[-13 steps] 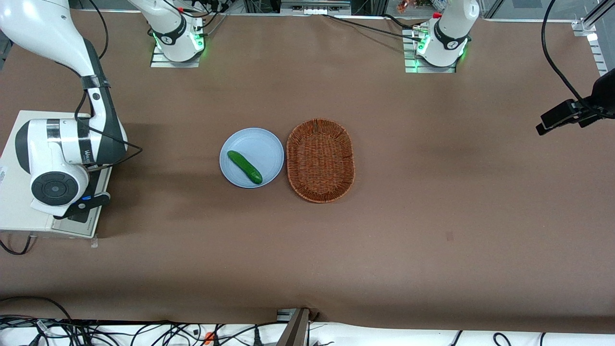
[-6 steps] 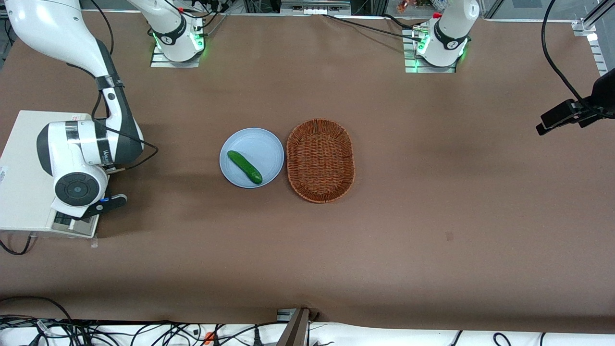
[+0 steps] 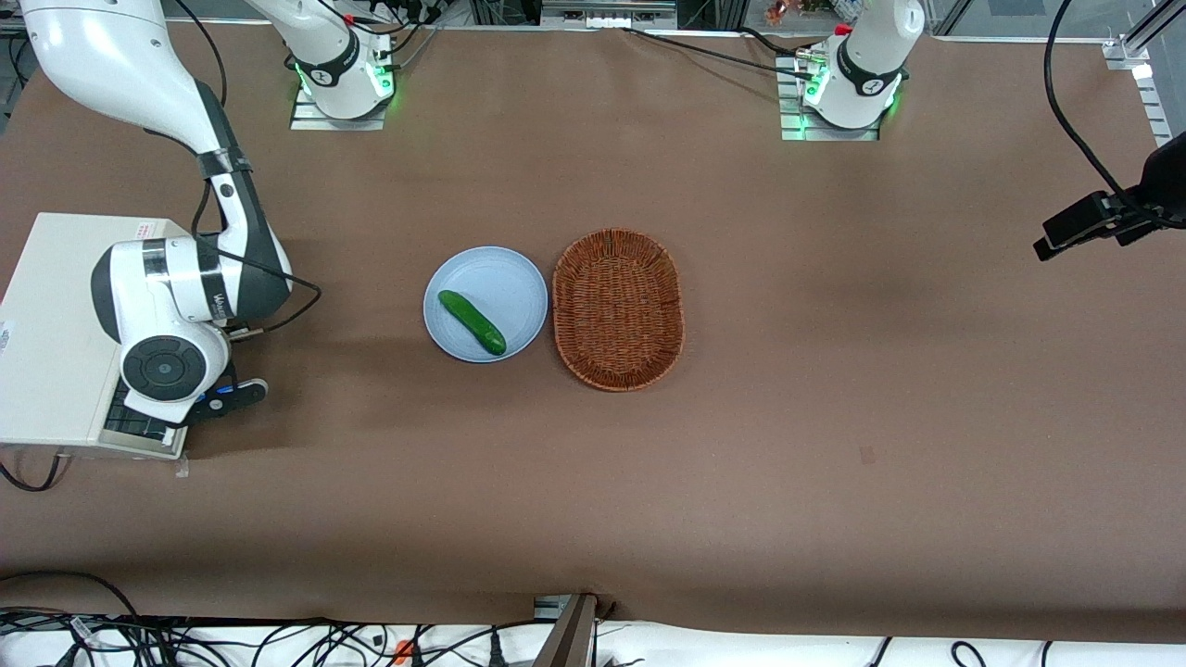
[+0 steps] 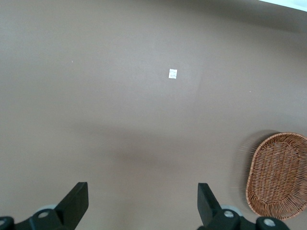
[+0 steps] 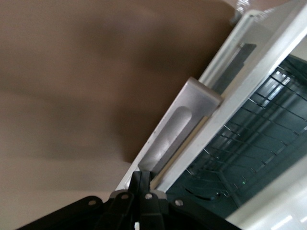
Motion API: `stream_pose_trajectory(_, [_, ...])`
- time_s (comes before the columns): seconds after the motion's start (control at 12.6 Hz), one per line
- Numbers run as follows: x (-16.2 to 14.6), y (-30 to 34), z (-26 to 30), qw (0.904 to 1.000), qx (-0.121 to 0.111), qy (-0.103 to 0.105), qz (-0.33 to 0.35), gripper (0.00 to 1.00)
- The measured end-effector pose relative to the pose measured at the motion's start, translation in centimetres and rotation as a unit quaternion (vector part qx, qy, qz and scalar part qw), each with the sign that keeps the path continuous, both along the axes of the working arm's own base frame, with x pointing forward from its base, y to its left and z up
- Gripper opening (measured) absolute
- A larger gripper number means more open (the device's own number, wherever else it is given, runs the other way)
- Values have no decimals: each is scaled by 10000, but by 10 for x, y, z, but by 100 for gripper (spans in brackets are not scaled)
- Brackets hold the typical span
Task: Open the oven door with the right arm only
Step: 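Swing the glass door down and open with the right gripper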
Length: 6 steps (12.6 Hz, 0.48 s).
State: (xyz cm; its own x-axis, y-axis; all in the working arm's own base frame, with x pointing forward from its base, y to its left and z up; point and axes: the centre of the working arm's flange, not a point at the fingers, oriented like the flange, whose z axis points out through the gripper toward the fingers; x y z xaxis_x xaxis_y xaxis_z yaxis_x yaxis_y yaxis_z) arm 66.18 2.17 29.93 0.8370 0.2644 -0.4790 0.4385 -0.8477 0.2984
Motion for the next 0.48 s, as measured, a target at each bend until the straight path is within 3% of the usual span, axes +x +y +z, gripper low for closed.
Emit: stream_pose_trajectory(0.48, [3,28,-49,9992,406,-16,-11,1])
